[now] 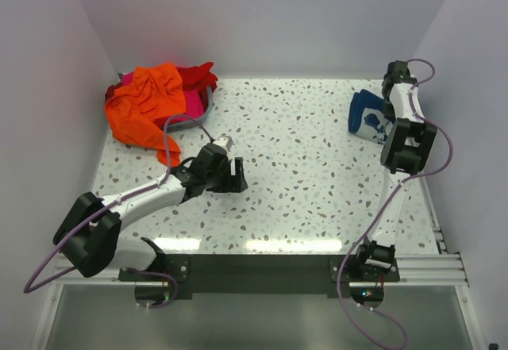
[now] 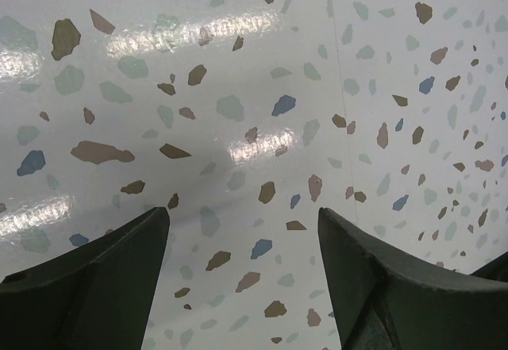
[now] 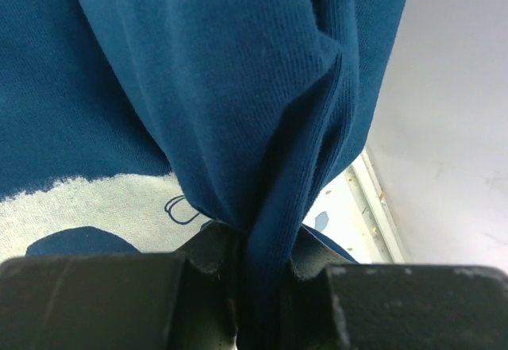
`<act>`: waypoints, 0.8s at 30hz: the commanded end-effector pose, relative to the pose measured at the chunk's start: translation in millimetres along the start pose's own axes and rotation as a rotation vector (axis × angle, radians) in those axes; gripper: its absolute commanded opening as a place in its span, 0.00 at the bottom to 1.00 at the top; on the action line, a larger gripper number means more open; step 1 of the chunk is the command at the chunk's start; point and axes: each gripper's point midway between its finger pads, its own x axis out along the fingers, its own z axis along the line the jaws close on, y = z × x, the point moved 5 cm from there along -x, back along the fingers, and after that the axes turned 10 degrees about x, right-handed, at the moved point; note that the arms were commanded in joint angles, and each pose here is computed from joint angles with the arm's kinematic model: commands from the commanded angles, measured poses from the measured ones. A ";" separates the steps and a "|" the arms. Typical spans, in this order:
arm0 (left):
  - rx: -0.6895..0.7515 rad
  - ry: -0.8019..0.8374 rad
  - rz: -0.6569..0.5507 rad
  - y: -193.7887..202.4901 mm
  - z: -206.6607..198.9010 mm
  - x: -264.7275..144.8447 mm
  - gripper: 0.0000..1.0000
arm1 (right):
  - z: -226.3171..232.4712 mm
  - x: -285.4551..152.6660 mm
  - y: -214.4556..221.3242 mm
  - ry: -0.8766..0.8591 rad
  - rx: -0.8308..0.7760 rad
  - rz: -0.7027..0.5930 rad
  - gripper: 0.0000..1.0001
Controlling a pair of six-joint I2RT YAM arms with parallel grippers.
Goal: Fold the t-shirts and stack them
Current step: Neatly place the folded tshirt to the corner
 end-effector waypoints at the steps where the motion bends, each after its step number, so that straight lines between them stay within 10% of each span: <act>1: -0.009 -0.005 -0.011 -5.2 -1.6 -3.0 0.81 | -12.7 -7.9 -24.8 0.037 0.096 -0.086 0.03; 6: -0.005 -0.025 -0.025 -7.5 1.1 -7.4 0.84 | -15.3 -16.5 -27.7 -0.013 0.127 -0.098 0.78; 9: 0.002 -0.032 -0.050 -13.8 0.4 -15.9 0.87 | -20.3 -32.6 -28.7 -0.041 0.155 -0.119 0.94; 24: 0.031 -0.110 -0.169 -19.9 14.7 -81.9 0.98 | -96.6 -176.0 56.5 -0.134 0.309 -0.179 0.98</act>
